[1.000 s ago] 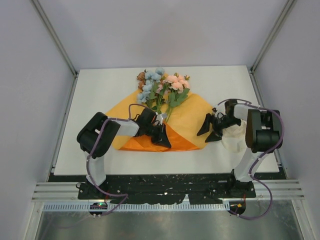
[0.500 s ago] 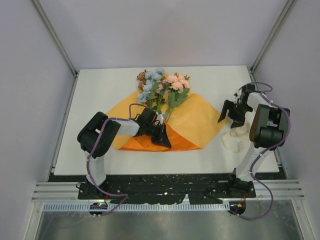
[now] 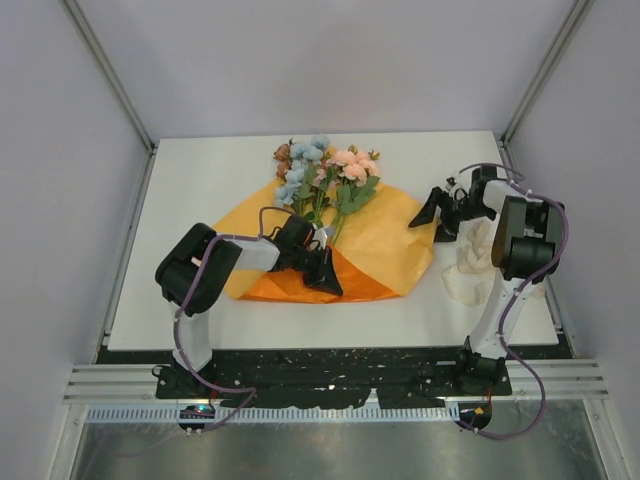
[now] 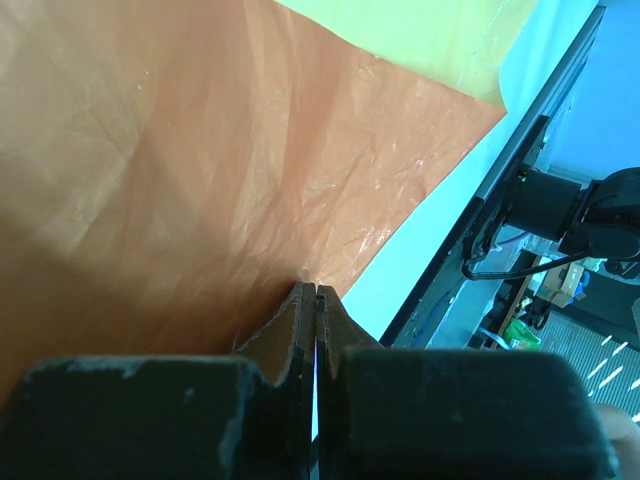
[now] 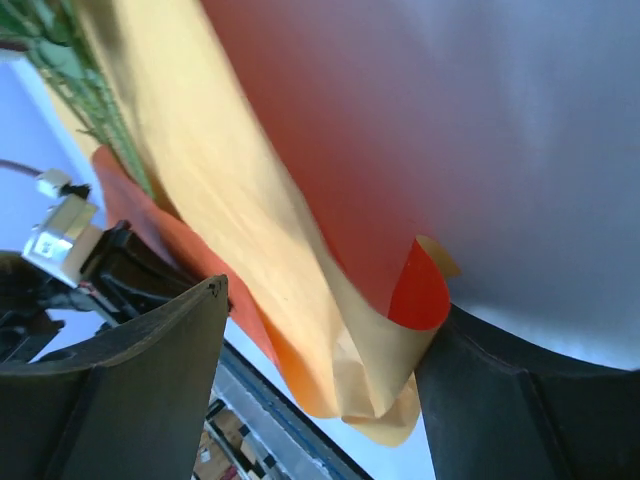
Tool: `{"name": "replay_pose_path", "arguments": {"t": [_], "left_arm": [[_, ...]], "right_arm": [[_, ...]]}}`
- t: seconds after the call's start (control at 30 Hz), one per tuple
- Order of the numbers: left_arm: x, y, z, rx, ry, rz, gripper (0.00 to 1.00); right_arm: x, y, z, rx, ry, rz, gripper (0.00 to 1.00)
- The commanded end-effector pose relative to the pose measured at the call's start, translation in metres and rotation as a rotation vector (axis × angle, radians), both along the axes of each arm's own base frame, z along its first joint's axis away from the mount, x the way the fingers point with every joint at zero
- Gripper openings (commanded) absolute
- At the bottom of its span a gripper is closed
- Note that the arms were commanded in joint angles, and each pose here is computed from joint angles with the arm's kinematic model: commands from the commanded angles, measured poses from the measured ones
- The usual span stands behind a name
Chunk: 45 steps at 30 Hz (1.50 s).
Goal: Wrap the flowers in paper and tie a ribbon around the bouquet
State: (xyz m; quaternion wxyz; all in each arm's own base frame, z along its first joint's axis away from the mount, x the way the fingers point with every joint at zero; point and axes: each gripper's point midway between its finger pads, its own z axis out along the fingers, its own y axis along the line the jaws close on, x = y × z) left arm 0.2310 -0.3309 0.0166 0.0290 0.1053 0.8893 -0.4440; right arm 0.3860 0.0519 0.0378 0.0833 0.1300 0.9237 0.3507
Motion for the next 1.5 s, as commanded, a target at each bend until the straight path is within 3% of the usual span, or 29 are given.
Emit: {"name": "replay_pose_path", "arguments": {"t": [0.0, 0.07, 0.17, 0.4, 0.53, 0.67, 0.8, 0.93, 1.27, 1.47], "left_arm": [[0.006, 0.022, -0.041, 0.165, -0.018, 0.039, 0.02], [0.005, 0.021, -0.041, 0.164, -0.018, 0.036, 0.02], [0.006, 0.022, -0.040, 0.161, -0.018, 0.039, 0.02], [0.008, 0.023, -0.040, 0.159, -0.023, 0.045, 0.02], [0.007, 0.024, -0.041, 0.159, -0.022, 0.045, 0.02], [0.007, 0.026, -0.045, 0.168, -0.011, 0.052, 0.01], [0.010, 0.025, -0.045, 0.170, -0.006, 0.050, 0.01], [0.012, 0.025, -0.044, 0.174, -0.008, 0.046, 0.01], [0.012, 0.027, -0.049, 0.189, 0.000, 0.042, 0.00], [0.014, 0.024, -0.049, 0.186, 0.006, 0.040, 0.00]], "right_arm": [[0.003, 0.030, 0.015, 0.219, -0.054, 0.002, 0.77], [-0.002, 0.038, 0.029, 0.276, -0.077, -0.016, 0.81], [-0.023, 0.043, 0.040, 0.296, -0.094, -0.046, 0.96], [-0.088, 0.036, 0.017, 0.271, 0.059, -0.155, 0.95], [-0.073, 0.030, 0.021, 0.225, -0.061, -0.207, 1.00], [-0.028, 0.016, 0.030, 0.135, -0.247, -0.213, 0.83], [-0.015, 0.033, 0.045, 0.186, -0.254, -0.154, 0.34], [-0.019, 0.065, 0.076, 0.250, -0.306, -0.076, 0.05], [-0.031, 0.164, 0.189, 0.468, -0.511, 0.075, 0.05], [-0.023, 0.193, 0.179, 0.509, -0.465, 0.039, 0.05]]}}
